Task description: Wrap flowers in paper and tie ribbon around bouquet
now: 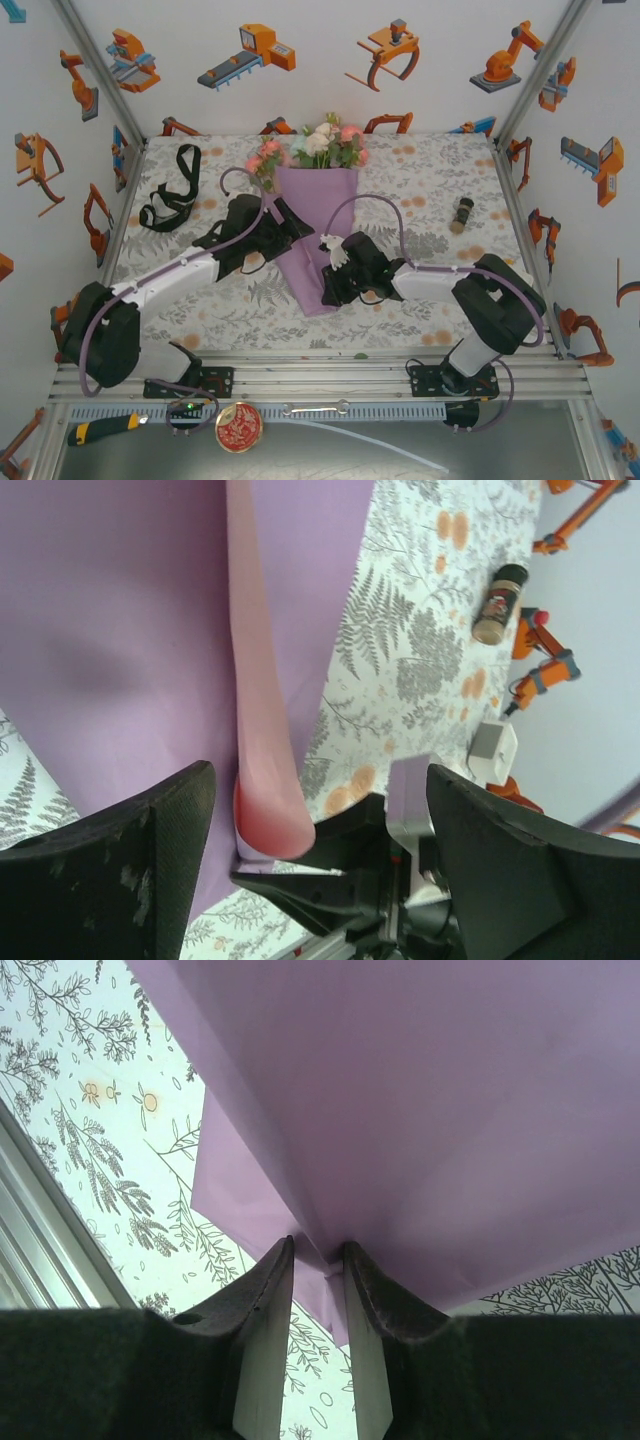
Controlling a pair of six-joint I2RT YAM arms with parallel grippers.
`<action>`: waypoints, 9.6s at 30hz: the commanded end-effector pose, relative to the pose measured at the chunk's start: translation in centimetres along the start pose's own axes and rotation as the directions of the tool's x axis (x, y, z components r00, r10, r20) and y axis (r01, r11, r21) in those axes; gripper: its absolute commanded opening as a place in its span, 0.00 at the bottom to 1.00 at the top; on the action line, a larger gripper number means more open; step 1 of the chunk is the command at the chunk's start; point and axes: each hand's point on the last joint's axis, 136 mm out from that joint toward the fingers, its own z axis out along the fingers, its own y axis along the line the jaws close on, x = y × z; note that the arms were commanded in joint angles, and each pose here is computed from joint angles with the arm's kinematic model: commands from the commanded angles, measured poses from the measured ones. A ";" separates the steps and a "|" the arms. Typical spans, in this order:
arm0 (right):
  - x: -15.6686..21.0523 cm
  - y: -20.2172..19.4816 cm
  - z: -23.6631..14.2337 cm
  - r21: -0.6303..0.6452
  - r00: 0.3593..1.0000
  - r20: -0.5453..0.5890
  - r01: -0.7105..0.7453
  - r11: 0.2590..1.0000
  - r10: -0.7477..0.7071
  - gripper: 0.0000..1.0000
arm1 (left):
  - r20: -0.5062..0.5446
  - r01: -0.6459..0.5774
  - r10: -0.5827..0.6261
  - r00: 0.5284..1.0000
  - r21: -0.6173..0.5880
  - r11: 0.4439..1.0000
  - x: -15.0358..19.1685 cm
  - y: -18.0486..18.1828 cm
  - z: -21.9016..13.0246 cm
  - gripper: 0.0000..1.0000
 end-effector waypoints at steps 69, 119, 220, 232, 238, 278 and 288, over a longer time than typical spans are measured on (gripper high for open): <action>-0.1 1.0 2.7 -0.061 0.973 -0.156 -0.184 0.981 0.173 0.28 | -0.075 -0.036 0.019 0.997 -0.229 0.973 2.1 8.2 4.8 0.16; -15.1 -17.7 -2.8 0.181 0.834 0.349 -0.507 0.842 0.427 0.30 | -0.139 -0.103 0.069 0.988 -0.256 0.961 5.4 11.9 3.4 0.09; -15.8 -6.6 -19.5 0.270 0.823 0.542 -0.364 0.891 0.172 0.57 | -0.313 -0.488 0.381 0.870 -0.665 0.566 -31.1 25.2 4.5 0.34; -16.4 -7.1 -18.0 0.266 0.842 0.506 -0.356 0.896 0.184 0.57 | -0.436 -0.577 0.379 0.816 -0.585 0.569 -28.8 26.9 6.1 0.29; -16.9 -6.7 -18.6 0.266 0.840 0.513 -0.353 0.897 0.178 0.57 | -0.411 -0.554 0.374 0.831 -0.561 0.615 -29.2 24.7 5.1 0.00; -30.7 14.1 -15.4 -0.047 0.568 0.728 0.599 0.799 -0.383 0.85 | 0.320 -0.549 0.458 0.829 0.320 0.772 -13.0 -20.7 -21.4 0.00; -34.0 17.7 -19.1 -0.090 0.480 0.833 0.607 0.790 -0.274 0.58 | 0.299 -0.504 0.420 0.857 0.319 0.802 -12.9 -19.8 -20.0 0.00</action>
